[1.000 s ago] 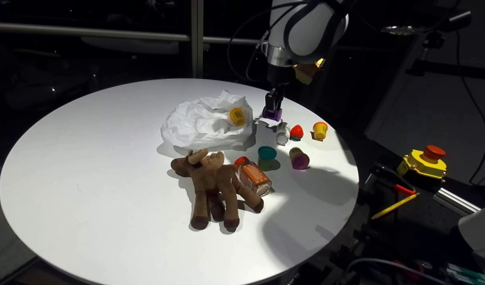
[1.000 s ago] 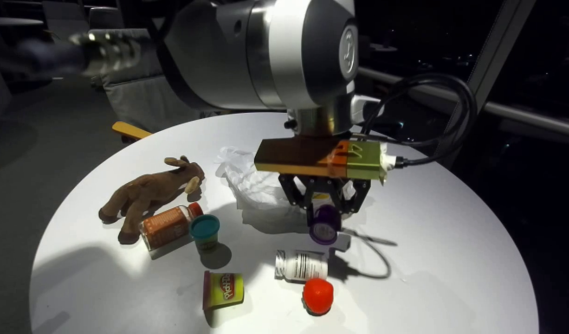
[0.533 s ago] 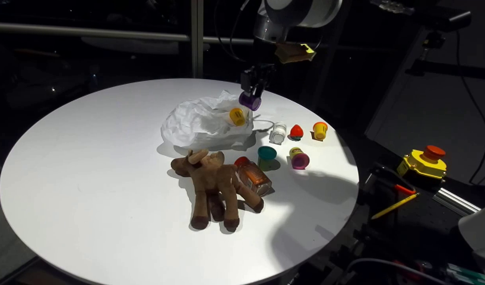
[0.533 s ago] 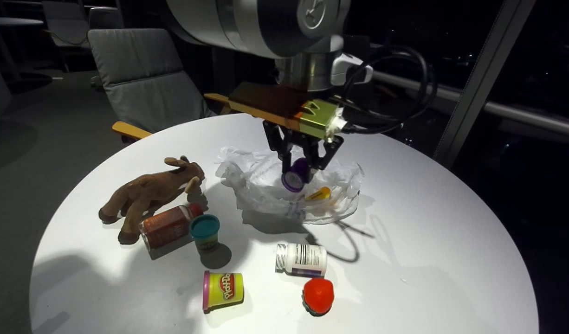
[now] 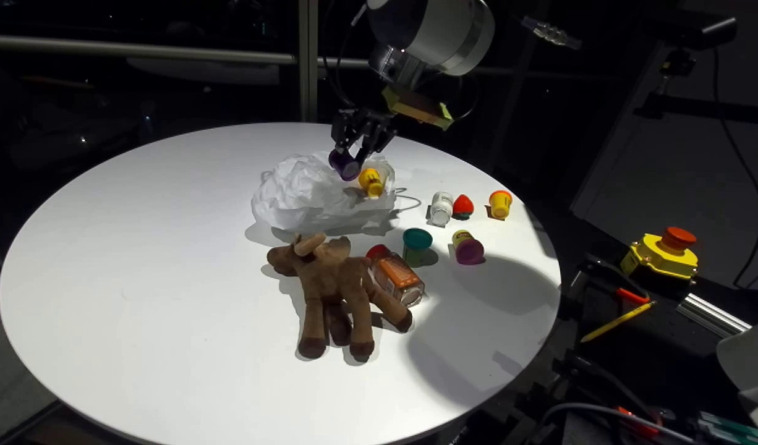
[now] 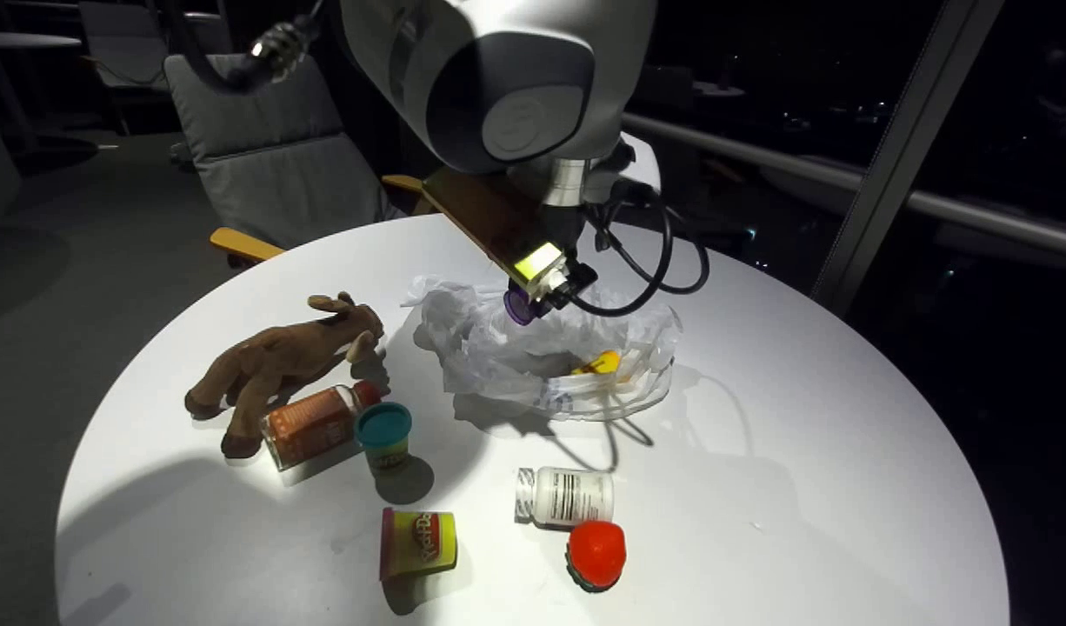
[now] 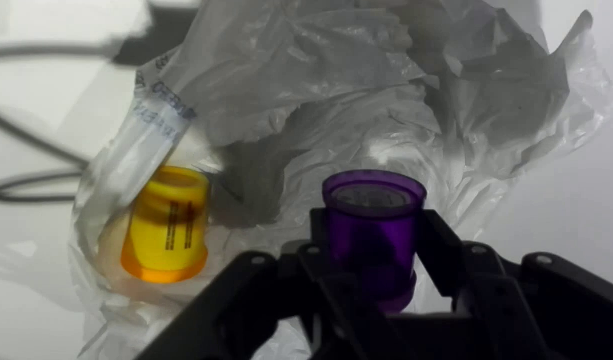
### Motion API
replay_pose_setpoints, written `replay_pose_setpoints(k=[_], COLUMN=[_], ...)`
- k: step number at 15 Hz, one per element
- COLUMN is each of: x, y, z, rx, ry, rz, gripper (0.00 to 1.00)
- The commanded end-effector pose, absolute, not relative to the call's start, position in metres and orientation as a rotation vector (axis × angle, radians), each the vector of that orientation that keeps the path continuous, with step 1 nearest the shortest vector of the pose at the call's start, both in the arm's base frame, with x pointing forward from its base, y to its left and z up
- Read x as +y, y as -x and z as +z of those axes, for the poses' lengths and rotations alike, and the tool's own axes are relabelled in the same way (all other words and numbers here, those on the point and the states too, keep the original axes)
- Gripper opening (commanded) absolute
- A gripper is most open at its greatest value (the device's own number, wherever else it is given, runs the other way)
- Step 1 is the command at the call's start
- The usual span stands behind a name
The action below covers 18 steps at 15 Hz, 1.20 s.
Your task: Put the objects on the table in the plastic bag
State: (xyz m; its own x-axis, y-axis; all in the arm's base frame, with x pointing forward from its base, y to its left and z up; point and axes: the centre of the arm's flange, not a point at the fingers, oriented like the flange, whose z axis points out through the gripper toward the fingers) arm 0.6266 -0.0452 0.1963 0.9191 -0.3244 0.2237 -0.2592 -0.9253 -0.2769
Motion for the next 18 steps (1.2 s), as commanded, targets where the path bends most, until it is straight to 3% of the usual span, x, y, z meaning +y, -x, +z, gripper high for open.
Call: replay_pose_setpoints(k=[1, 2, 3, 4, 7, 8, 18], x=[-0.053, -0.055, -0.057, -0.059, -0.065, -0.068, -0.111], y=[-0.639, -0.639, -0.638, -0.638, -0.632, -0.630, -0.538], z=[0.177, 0.172, 0.170, 0.169, 0.192, 0.201, 0.240], rx=[0.436, 0.444, 0.453, 0.457, 0.452, 0.445, 1.011], ry=[2.828, 2.826, 2.827, 2.830, 2.851, 2.864, 2.788], rz=[-0.443, -0.436, -0.425, -0.421, -0.442, -0.452, -0.091], gripper=[0.22, 0.22, 0.72, 0.73, 0.95, 1.00, 1.00])
